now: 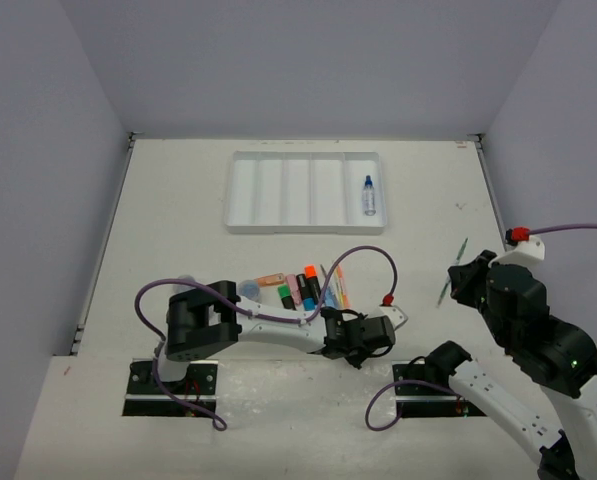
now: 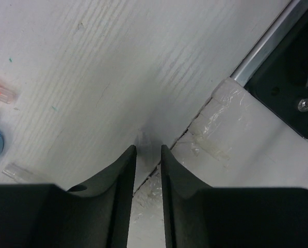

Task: Sort the stationery into containers
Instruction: Close the pen cap on the pen.

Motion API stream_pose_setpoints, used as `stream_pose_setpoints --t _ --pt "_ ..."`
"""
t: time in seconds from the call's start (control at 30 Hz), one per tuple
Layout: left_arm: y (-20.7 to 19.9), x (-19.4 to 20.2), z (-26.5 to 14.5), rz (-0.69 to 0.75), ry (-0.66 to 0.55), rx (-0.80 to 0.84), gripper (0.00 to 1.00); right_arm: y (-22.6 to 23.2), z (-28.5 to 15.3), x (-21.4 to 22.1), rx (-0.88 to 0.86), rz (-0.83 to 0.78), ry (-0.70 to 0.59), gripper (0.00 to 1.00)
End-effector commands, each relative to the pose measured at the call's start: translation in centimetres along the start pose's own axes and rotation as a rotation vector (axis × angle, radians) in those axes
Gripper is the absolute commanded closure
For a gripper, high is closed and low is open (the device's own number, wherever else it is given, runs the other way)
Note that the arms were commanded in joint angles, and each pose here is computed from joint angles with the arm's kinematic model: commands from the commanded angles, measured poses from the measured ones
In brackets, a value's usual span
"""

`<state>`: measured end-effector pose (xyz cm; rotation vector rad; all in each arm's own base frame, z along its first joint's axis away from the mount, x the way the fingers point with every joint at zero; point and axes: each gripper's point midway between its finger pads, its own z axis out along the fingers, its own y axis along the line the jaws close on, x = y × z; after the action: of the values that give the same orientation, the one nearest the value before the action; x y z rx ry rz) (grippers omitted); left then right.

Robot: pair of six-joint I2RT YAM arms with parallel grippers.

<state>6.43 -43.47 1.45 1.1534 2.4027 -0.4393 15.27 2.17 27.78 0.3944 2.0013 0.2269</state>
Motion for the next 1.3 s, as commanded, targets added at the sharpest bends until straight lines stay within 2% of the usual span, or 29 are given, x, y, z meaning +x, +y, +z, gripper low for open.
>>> stream_pose_setpoints --t 0.0,0.03,0.17,0.33,0.43,0.53,0.6,0.67,0.73,0.77,0.8,0.87,0.93,0.97,1.07,1.27 --pt "-0.2 -0.4 0.9 0.016 -0.01 -0.015 0.75 0.5 0.4 -0.3 -0.009 -0.001 -0.014 1.0" --pt "-0.1 -0.2 1.1 0.017 -0.004 -0.019 0.76 0.4 0.3 -0.4 -0.01 0.0 -0.018 1.0" --pt "0.4 0.2 1.2 0.016 0.012 -0.044 0.99 0.3 0.3 -0.4 -0.014 0.006 -0.026 1.0" --pt "2.6 -1.3 -0.2 0.004 -0.023 -0.125 1.0 0.8 0.8 -0.4 -0.024 0.004 -0.037 1.0" --pt "7.9 -5.7 -3.3 -0.103 -0.112 -0.206 1.0 2.8 1.9 0.3 -0.104 -0.006 -0.017 1.0" --pt "13.5 -11.4 -9.9 -0.275 -0.313 -0.253 1.0 5.1 2.4 0.6 -0.214 -0.021 -0.012 1.0" --pt "17.1 -15.3 -16.8 -0.422 -0.541 -0.254 1.0 7.6 2.8 1.0 -0.348 -0.021 -0.026 1.0" --pt "18.9 -16.7 -21.2 -0.506 -0.692 -0.219 1.0 10.4 2.8 1.6 -0.503 -0.019 -0.031 1.0" --pt "20.7 -17.8 -26.3 -0.579 -0.854 -0.18 1.0 14.6 1.1 3.4 -0.779 -0.054 0.024 1.0" --pt "21.2 -17.9 -27.5 -0.601 -0.891 -0.175 1.0 15.9 0.4 3.9 -0.874 -0.064 0.039 1.0" --pt "21.5 -18.0 -28.6 -0.616 -0.924 -0.165 1.0 17.0 0.2 4.6 -0.946 -0.072 0.061 1.0" --pt "20.4 -19.2 -32.3 -0.579 -1.07 -0.022 1.0 20.5 -2.2 5.7 -1.222 -0.076 0.122 1.0" --pt "18.1 -19.9 -35.3 -0.468 -1.198 0.141 1.0 22.1 -2.6 6.1 -1.34 -0.093 0.146 1.0" --pt "17.2 -19.9 -35.9 -0.431 -1.221 0.191 1.0 22.6 -2.8 6.2 -1.379 -0.103 0.152 1.0" --pt "15.6 -19.7 -37.1 -0.371 -1.252 0.279 1.0 24.1 -1.8 6.1 -1.377 -0.11 0.151 1.0" --pt "15.0 -18.9 -37.0 -0.341 -1.276 0.323 1.0 25.9 -1.6 4.9 -1.338 -0.14 0.109 1.0"
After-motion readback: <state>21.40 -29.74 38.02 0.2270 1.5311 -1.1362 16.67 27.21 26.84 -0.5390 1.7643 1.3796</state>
